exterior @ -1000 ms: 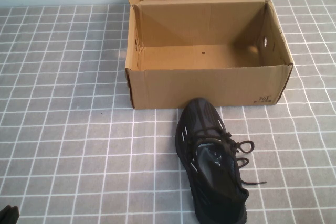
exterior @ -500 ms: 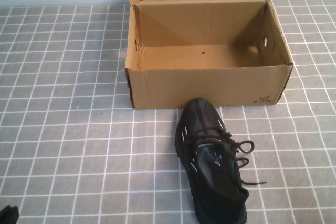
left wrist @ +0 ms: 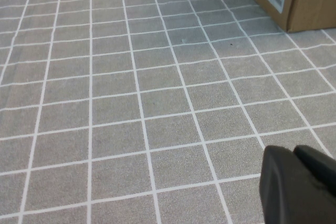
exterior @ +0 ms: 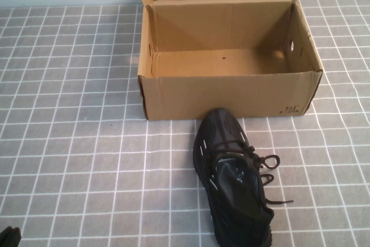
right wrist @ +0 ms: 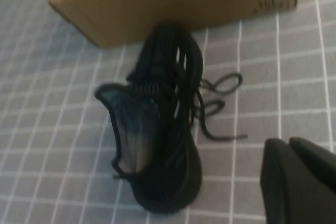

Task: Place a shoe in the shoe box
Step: Pick up the shoe from the table

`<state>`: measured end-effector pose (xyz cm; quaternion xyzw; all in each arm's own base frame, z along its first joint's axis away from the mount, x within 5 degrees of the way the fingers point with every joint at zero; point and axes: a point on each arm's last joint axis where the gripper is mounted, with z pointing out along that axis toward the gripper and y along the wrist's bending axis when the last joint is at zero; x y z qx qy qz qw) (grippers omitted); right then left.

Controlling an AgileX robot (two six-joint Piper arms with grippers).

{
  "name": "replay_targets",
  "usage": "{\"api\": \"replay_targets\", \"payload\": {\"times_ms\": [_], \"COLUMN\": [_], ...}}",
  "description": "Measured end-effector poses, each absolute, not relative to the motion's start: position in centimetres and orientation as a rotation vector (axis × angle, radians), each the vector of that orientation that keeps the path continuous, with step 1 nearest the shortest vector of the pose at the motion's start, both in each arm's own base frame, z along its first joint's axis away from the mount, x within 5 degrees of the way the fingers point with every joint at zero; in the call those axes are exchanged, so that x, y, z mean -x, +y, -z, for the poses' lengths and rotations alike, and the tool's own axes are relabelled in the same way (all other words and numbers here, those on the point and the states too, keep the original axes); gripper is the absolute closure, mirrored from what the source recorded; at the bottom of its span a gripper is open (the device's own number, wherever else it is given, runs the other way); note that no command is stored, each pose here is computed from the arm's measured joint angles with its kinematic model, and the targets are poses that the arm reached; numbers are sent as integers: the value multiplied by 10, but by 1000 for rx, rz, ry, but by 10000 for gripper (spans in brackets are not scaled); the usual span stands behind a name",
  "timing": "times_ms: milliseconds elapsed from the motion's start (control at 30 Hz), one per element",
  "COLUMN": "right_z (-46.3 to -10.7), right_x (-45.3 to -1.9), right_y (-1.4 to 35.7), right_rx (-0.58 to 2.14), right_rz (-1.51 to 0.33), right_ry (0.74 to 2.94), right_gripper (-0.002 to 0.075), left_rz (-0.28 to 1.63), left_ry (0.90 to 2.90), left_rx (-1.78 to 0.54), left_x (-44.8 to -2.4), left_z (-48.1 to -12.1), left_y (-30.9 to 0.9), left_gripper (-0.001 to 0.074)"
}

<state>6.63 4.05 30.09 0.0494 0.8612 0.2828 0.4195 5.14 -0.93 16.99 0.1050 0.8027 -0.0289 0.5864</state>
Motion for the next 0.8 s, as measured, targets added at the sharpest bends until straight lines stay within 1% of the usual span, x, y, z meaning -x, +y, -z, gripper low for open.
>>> {"api": "replay_targets", "payload": {"times_ms": [100, 233, 367, 467, 600, 700, 800], "right_z": [-308, -311, -312, -313, -319, -319, -318], "right_x": [-85, -114, -148, -169, -188, -195, -197], "right_y": [43, 46, 50, 65, 105, 140, 175], "right_rx": [-43, 42, 134, 261, 522, 790, 1093], "right_rz": [-674, -663, -661, -680, -709, -688, -659], "right_ry": [2322, 2469, 2559, 2594, 2568, 2532, 2443], "right_gripper": [742, 742, 742, 742, 742, 742, 742], "left_rz": [67, 67, 67, 67, 67, 67, 67], "left_ry": [1871, 1871, 1871, 1871, 1871, 1871, 1871], "left_rx": [-245, -245, -245, -245, -245, -245, -245], "left_x": [-51, -51, -51, -51, -51, -51, -51], "left_z": [-170, -170, -170, -170, -170, -170, -170], "left_y": [-9, -9, -9, -9, -9, -9, -9], "left_gripper": [736, 736, 736, 736, 736, 736, 736]}}
